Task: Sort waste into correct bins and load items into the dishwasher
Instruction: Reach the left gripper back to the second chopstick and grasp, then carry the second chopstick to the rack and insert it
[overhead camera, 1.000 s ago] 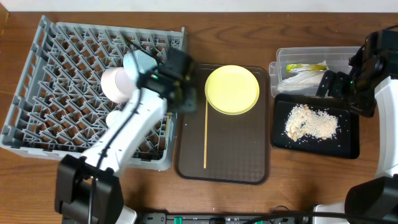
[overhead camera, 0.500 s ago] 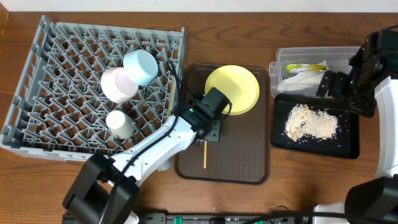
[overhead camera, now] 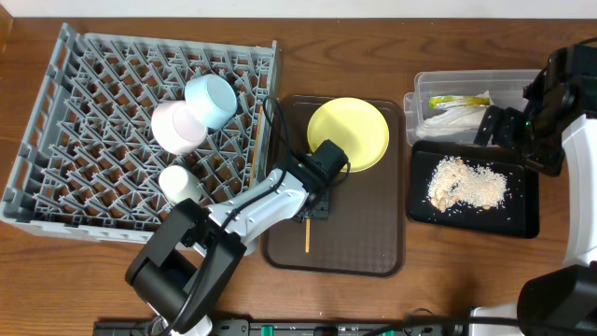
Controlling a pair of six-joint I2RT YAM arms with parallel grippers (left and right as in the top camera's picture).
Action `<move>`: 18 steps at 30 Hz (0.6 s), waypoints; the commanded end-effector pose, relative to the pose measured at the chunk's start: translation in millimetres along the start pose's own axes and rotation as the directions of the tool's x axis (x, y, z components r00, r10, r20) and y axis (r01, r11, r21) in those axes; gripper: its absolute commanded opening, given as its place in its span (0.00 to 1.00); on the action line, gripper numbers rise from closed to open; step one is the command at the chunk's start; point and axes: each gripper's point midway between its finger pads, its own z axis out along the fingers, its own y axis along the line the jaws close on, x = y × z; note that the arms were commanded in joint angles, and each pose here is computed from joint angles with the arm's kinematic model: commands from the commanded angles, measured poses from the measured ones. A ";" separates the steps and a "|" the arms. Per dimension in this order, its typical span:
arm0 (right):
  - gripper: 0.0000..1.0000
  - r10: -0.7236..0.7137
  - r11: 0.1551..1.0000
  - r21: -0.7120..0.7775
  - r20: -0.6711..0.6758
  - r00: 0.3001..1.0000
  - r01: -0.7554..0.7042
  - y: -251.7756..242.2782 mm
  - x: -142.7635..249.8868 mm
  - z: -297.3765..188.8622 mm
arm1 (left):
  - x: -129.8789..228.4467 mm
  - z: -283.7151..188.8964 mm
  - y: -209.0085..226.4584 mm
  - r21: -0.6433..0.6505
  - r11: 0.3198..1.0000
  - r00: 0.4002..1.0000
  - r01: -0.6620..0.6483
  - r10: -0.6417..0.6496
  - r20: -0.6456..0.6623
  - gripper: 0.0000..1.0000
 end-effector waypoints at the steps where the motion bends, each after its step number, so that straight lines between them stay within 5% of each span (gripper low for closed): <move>1: 0.99 0.003 1.000 -0.009 0.024 1.000 -0.002 2.4 -1.2 -7.8 | 4.0 5.2 4.7 -0.022 1.000 1.000 0.005 -0.005 -0.009 0.50; 6: 0.99 0.003 1.000 -0.008 0.023 1.000 -0.002 2.4 -0.9 -7.7 | 4.1 5.2 4.8 -0.022 1.000 1.000 0.005 -0.005 -0.010 0.29; 18: 0.99 0.002 1.000 -0.008 0.022 1.000 -0.002 2.3 -0.6 -7.6 | -4.0 1.0 5.1 -0.023 1.000 1.000 0.009 -0.009 0.012 0.08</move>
